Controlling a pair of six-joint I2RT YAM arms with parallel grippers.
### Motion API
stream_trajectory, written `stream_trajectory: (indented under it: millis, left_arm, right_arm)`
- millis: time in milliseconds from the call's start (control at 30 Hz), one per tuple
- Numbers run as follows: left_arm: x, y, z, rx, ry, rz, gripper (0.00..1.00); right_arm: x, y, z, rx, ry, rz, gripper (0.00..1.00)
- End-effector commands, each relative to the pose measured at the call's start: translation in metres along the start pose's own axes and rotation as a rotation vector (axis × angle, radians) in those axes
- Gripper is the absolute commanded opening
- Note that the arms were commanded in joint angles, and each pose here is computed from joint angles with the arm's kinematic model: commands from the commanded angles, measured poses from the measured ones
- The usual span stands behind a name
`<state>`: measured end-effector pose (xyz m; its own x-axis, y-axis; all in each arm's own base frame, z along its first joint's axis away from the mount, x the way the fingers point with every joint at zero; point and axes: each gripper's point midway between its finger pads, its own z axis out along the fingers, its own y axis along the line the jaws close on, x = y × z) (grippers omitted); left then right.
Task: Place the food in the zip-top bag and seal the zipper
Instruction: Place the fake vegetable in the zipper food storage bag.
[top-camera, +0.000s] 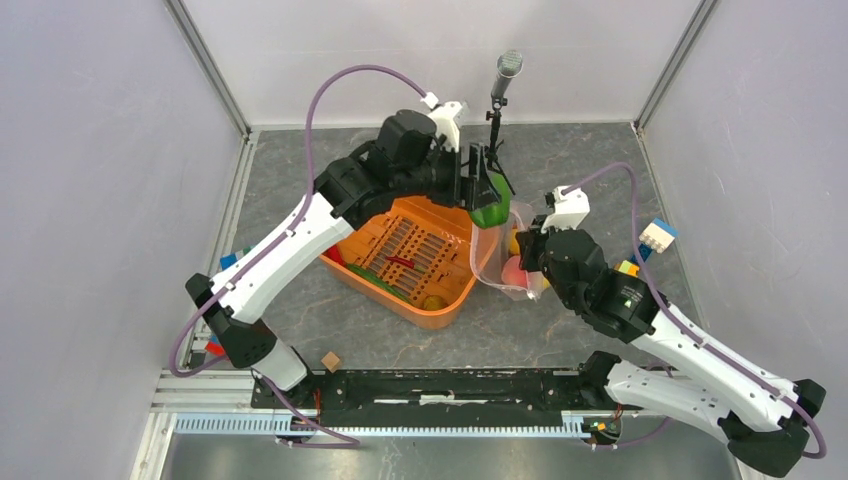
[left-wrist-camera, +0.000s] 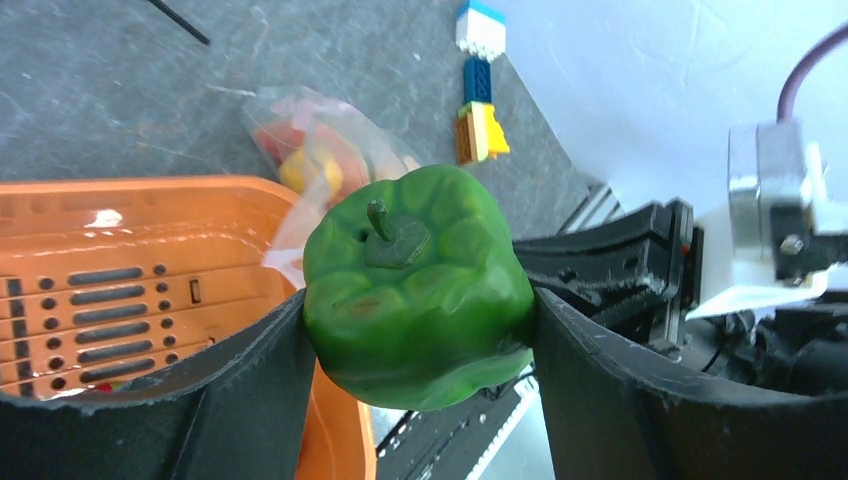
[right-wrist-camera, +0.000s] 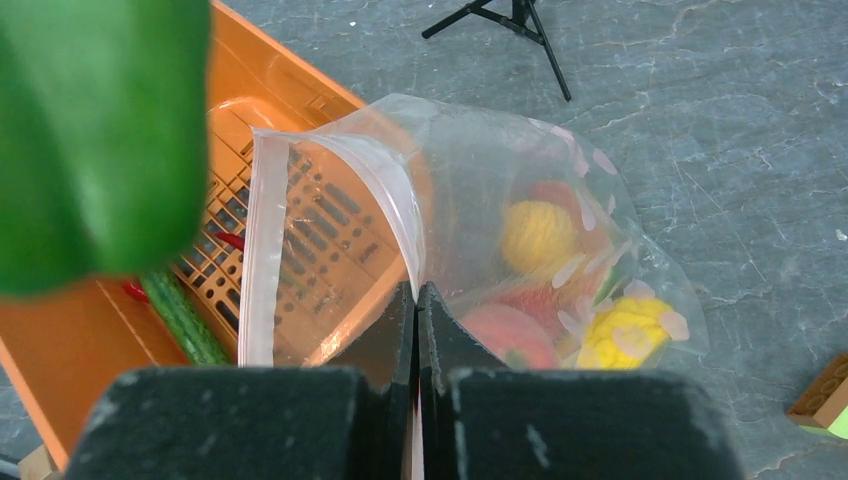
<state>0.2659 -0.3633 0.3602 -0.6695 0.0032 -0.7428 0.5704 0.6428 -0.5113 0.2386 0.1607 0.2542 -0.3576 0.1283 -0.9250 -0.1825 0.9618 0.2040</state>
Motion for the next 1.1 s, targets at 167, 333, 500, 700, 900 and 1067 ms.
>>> stream_trajectory:
  millis: [167, 333, 500, 700, 900, 1067]
  left_arm:
    - [0.041, -0.019, 0.000, 0.068, 0.061, 0.133, 0.43]
    - [0.067, -0.007, 0.018, 0.060, 0.111, 0.113, 0.43]
    - [0.063, -0.015, 0.036, 0.100, 0.111, 0.114, 0.48]
    - [0.061, -0.029, 0.055, 0.174, 0.149, 0.134, 0.56]
    - [0.057, -0.024, 0.053, 0.139, 0.149, 0.150, 0.92]
    - [0.048, -0.023, 0.040, 0.125, 0.127, 0.158, 1.00]
  right_arm:
    - [-0.027, 0.012, -0.006, -0.033, -0.016, 0.065, 0.00]
    - [-0.032, 0.011, -0.009, -0.045, -0.051, 0.092, 0.00]
    - [-0.030, 0.008, -0.010, -0.060, -0.084, 0.115, 0.00]
    - [-0.027, 0.007, -0.008, -0.061, -0.098, 0.115, 0.00]
    - [-0.028, 0.006, -0.006, -0.050, -0.097, 0.085, 0.00]
    - [-0.026, 0.000, -0.004, -0.019, -0.106, 0.066, 0.00]
